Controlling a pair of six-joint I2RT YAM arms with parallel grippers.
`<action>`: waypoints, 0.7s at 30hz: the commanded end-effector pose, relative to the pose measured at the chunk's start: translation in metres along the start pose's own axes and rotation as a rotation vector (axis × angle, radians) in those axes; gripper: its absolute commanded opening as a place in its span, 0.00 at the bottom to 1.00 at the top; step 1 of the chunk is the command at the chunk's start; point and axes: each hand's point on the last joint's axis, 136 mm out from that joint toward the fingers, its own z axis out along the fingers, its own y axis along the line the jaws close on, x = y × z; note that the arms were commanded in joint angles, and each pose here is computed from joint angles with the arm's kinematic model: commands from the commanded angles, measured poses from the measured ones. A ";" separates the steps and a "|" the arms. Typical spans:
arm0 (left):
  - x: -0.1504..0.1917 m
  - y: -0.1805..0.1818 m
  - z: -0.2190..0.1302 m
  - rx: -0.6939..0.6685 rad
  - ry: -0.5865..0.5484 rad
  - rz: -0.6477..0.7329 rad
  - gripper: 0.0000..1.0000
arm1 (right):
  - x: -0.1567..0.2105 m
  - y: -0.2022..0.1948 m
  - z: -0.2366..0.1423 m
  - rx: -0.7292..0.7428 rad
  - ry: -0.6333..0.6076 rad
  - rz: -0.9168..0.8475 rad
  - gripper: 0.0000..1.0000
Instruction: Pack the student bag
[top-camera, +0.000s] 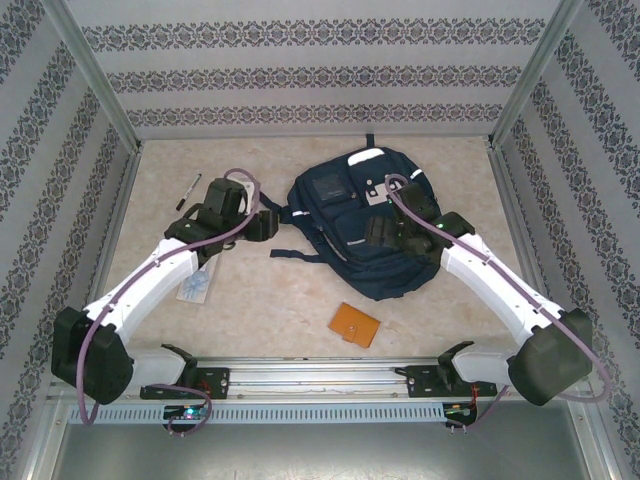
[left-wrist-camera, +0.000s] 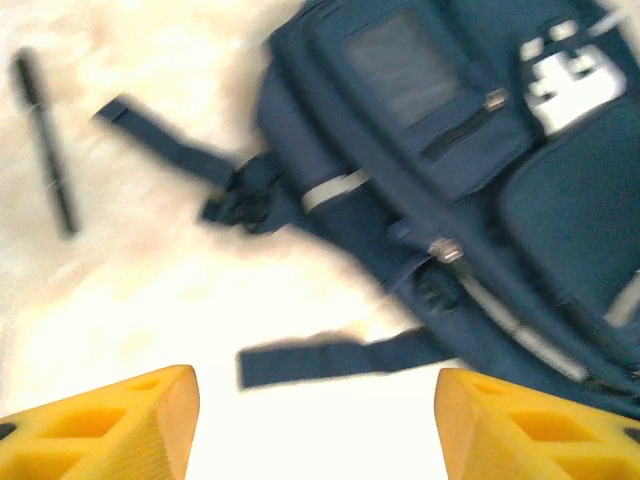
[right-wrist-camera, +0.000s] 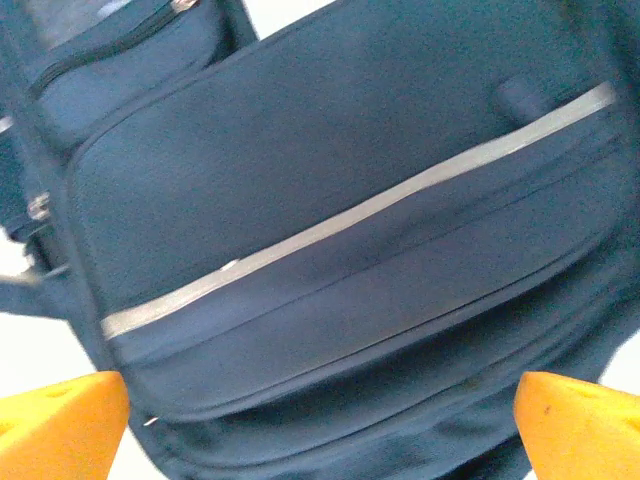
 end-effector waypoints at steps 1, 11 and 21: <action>0.054 0.061 -0.022 -0.277 0.206 -0.154 0.73 | -0.011 -0.036 -0.016 0.078 -0.027 0.009 0.98; 0.146 -0.016 -0.004 0.178 0.494 -0.402 0.67 | 0.117 0.078 -0.042 -0.431 0.264 -0.564 0.79; 0.202 -0.103 -0.007 0.417 0.589 -0.298 0.67 | 0.211 0.045 0.013 -0.384 0.524 -0.442 0.84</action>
